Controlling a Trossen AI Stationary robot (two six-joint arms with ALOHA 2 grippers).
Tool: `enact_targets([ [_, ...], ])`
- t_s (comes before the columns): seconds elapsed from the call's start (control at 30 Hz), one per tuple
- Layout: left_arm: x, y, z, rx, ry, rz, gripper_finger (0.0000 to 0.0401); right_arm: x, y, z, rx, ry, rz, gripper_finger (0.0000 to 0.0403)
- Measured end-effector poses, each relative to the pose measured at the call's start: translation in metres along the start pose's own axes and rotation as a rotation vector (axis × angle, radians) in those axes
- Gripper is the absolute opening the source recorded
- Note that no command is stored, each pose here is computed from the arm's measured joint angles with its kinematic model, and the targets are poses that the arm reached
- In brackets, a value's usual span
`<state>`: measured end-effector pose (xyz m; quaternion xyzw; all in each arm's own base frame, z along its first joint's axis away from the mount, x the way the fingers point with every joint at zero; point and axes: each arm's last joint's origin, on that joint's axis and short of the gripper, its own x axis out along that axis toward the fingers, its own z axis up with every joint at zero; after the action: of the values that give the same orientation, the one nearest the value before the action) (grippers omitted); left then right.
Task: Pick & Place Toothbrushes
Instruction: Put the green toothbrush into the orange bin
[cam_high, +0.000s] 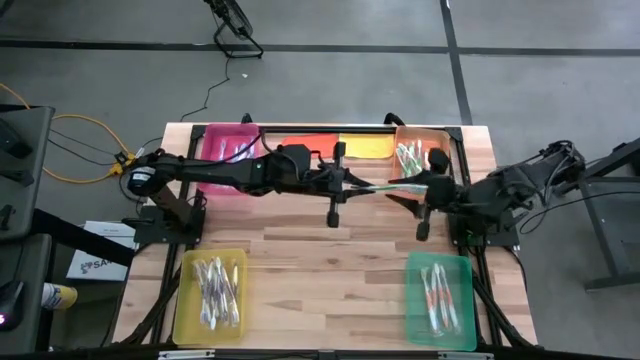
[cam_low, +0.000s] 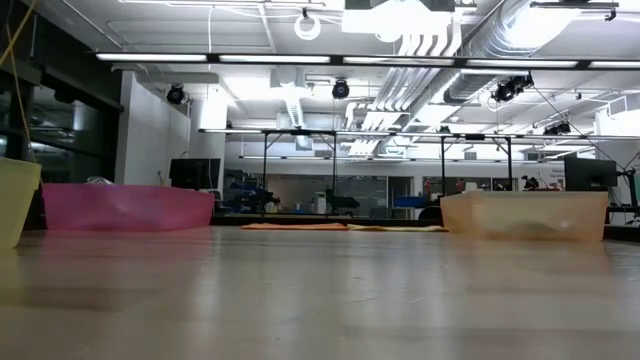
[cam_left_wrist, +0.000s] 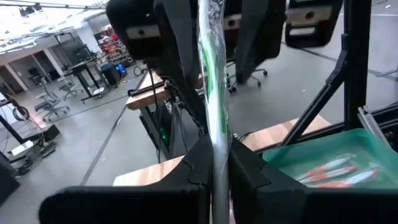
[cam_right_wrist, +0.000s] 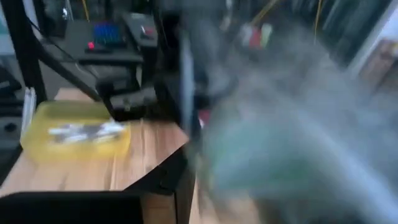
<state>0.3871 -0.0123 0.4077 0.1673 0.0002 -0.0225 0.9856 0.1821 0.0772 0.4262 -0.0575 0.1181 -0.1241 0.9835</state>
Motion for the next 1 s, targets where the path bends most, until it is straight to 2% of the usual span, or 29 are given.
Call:
enact_targets([
  [0.17, 0.0, 0.0, 0.003, 0.001, -0.031, -0.016, 0.0019, 0.007, -0.002, 0.013, -0.028, -0.105, 0.008, 0.0123],
  [0.3, 0.0, 0.0, 0.002, 0.0, -0.027, -0.017, 0.0019, 0.011, 0.0, 0.015, -0.051, -0.123, 0.027, 0.0111],
  [0.37, 0.0, 0.0, 0.002, 0.0, -0.027, -0.016, 0.0019, 0.011, 0.0, 0.016, -0.046, -0.127, 0.037, 0.0089],
  [0.5, 0.0, 0.0, 0.002, 0.0, -0.02, -0.011, 0.0022, 0.011, -0.002, 0.016, -0.046, -0.131, 0.037, 0.002],
  [0.57, 0.0, 0.0, 0.001, 0.027, -0.014, -0.005, 0.0045, 0.011, -0.002, 0.016, -0.042, -0.13, 0.034, 0.0016],
  [0.77, -0.011, 0.001, 0.0, 0.149, 0.103, 0.01, 0.0175, 0.013, -0.006, 0.015, 0.002, -0.114, -0.019, 0.0014],
  [0.9, -0.04, 0.008, 0.01, 0.206, 0.249, 0.099, 0.0238, 0.013, -0.019, 0.009, 0.093, -0.059, -0.126, 0.0013],
  [1.0, -0.068, 0.013, 0.014, 0.181, 0.393, 0.187, 0.0257, 0.014, -0.038, -0.003, 0.191, 0.035, -0.216, 0.0013],
])
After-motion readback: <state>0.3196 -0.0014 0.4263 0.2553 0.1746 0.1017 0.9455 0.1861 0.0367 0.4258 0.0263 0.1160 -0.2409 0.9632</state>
